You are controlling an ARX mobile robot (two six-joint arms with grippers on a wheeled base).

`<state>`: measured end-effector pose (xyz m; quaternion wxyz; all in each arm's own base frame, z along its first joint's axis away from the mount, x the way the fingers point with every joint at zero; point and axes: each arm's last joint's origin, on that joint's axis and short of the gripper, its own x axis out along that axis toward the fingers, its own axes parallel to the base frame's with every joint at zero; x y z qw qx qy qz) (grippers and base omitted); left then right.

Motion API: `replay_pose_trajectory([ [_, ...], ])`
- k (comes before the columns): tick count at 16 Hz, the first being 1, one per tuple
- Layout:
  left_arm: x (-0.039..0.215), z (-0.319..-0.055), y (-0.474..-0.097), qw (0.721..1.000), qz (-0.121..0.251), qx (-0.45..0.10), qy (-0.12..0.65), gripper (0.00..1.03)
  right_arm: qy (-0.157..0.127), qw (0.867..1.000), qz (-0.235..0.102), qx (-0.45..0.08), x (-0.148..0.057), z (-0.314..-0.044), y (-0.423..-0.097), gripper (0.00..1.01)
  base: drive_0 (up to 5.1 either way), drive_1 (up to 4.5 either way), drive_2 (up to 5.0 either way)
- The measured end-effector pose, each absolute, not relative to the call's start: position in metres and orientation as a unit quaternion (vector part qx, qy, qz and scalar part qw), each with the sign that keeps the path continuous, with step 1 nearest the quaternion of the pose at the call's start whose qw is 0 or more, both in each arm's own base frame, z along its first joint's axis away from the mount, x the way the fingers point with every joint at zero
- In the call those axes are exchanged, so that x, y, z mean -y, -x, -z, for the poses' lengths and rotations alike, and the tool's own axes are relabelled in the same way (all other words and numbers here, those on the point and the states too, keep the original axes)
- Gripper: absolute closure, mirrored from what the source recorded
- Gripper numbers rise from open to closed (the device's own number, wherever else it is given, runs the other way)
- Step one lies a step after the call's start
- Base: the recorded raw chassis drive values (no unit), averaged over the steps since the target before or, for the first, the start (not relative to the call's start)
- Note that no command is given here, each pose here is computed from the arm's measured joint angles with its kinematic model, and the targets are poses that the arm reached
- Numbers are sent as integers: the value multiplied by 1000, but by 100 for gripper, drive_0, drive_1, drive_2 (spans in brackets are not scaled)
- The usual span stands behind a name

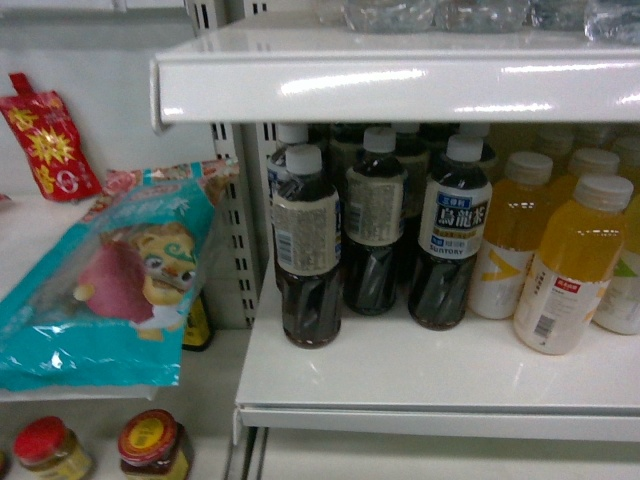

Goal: Move water from second to third shelf

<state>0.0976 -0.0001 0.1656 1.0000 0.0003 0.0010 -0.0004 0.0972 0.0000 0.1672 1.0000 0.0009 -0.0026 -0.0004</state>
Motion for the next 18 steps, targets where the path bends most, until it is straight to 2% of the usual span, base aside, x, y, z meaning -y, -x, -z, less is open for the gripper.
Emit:
replay_pose_trajectory([
  [18, 0, -165, -98, 1000, 0, -2, 0, 5, 0, 1000, 0, 2, 0, -167, -97, 3, 0, 0, 0],
])
